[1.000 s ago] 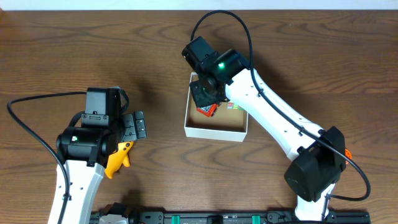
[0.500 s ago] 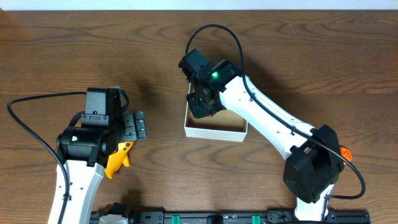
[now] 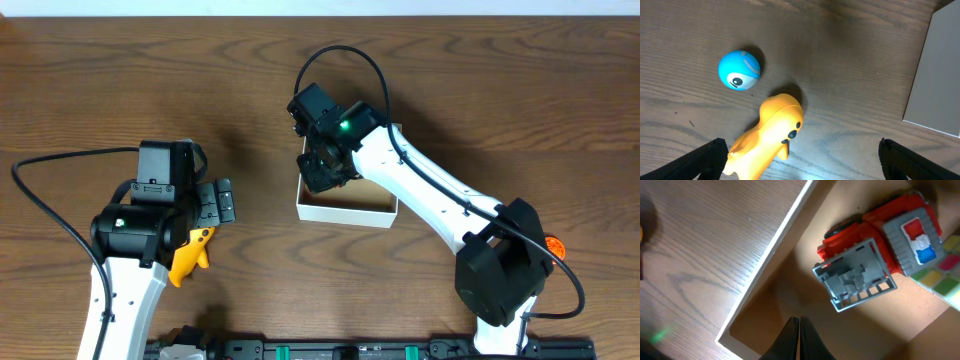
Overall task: Pack container
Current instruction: 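Lower the truck beside the cube and release it from the right gripper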
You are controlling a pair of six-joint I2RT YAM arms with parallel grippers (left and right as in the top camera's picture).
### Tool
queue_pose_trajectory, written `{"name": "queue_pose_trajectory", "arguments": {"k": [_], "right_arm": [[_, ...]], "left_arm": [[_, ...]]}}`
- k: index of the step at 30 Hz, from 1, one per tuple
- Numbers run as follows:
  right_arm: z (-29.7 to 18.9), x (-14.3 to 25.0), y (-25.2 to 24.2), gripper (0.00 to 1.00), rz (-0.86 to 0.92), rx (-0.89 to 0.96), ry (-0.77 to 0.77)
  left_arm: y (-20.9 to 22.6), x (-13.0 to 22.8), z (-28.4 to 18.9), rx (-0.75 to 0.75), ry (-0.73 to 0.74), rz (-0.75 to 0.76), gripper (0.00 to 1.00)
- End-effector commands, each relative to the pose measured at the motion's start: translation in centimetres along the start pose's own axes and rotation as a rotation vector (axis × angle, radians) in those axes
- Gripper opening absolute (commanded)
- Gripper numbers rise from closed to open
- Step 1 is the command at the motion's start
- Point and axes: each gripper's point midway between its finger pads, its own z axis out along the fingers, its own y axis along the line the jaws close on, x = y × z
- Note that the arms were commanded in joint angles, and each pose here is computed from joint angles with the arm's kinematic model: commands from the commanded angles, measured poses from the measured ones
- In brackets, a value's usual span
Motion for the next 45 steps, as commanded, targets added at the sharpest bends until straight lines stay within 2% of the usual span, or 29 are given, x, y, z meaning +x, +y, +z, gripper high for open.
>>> {"name": "queue_pose_trajectory", "arguments": {"k": [1,20,27,45], "right_arm": [[1.0,1.0,0.6,0.04,-0.038,-0.011,0.028],[3.6,1.2,0.2,0.04,-0.041,-0.019,-0.004],[3.9,0.4,-2.0,0.01,-0.005,0.102,-0.054],[3.4,0.2,-4.4,0.01,0.107,0.233,-0.090]], "left_arm": [[0.0,-0.5,-0.5,0.000,-0.016,0.001,0.98],[0.1,-0.5,-0.5,0.000,-0.013,0.001,0.98],[0.1,-0.5,-0.5,0.000,-0.013,0.001,0.98],[0.1,-0.4,-0.5,0.000,-0.013,0.002,0.98]]}}
